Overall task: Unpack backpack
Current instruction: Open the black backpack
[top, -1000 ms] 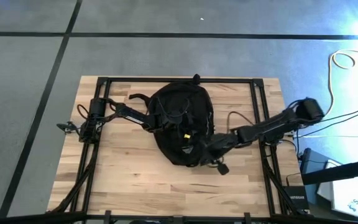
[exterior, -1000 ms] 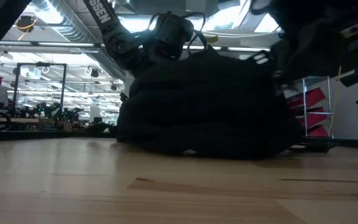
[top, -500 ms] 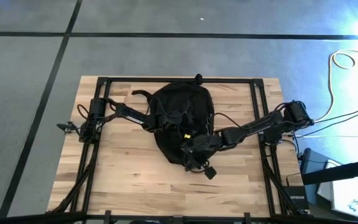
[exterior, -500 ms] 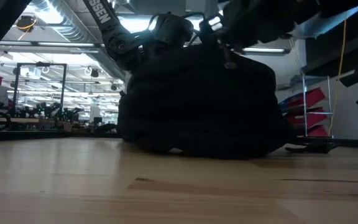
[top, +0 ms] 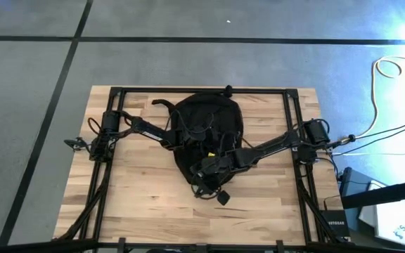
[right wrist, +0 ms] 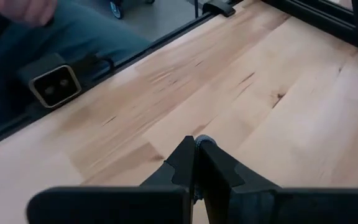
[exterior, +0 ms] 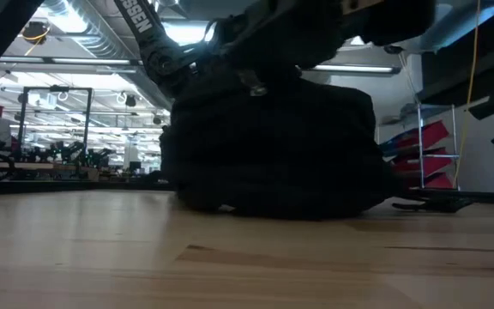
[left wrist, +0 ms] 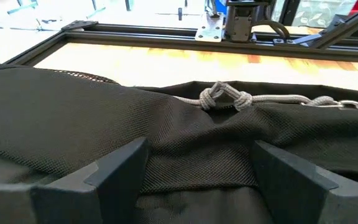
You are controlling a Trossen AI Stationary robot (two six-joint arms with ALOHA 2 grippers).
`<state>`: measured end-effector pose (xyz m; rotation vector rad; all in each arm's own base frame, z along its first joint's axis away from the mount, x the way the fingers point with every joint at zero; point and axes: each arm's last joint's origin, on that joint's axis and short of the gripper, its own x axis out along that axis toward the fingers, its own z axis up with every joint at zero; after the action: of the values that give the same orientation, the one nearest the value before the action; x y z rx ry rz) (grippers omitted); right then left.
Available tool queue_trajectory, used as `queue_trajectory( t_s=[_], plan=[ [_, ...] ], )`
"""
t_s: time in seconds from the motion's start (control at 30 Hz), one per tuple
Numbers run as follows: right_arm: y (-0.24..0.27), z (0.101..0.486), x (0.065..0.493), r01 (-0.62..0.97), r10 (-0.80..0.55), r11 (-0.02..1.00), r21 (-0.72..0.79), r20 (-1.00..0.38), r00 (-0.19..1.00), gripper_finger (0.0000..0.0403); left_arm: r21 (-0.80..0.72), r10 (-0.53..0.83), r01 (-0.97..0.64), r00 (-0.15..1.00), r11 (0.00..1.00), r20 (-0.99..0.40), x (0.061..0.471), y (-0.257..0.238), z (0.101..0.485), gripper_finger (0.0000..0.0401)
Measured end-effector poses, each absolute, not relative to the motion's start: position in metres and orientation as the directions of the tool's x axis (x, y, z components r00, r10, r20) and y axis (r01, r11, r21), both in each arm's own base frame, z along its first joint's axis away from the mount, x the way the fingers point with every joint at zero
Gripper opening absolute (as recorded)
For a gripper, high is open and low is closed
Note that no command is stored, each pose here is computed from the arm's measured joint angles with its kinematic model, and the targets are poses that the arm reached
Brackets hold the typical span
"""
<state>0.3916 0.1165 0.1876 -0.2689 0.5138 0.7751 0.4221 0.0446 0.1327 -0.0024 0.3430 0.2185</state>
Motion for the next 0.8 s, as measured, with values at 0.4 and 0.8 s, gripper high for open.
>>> queue_trajectory(
  t_s=[0.4, 0.8],
  plan=[
    [0.118, 0.193, 0.413, -0.624, 0.445, 0.765, -0.159, -0.569, 0.691, 0.0001, 0.022, 0.207, -0.212, 0.924, 0.977, -0.321, 0.423, 0.044, 0.134, 0.0274],
    [0.115, 0.218, 0.4, -0.659, 0.498, 0.748, -0.077, -0.591, 0.635, 0.0071, 0.004, 0.182, -0.189, 0.941, 0.982, -0.284, 0.424, 0.042, 0.137, 0.0274]
  ],
)
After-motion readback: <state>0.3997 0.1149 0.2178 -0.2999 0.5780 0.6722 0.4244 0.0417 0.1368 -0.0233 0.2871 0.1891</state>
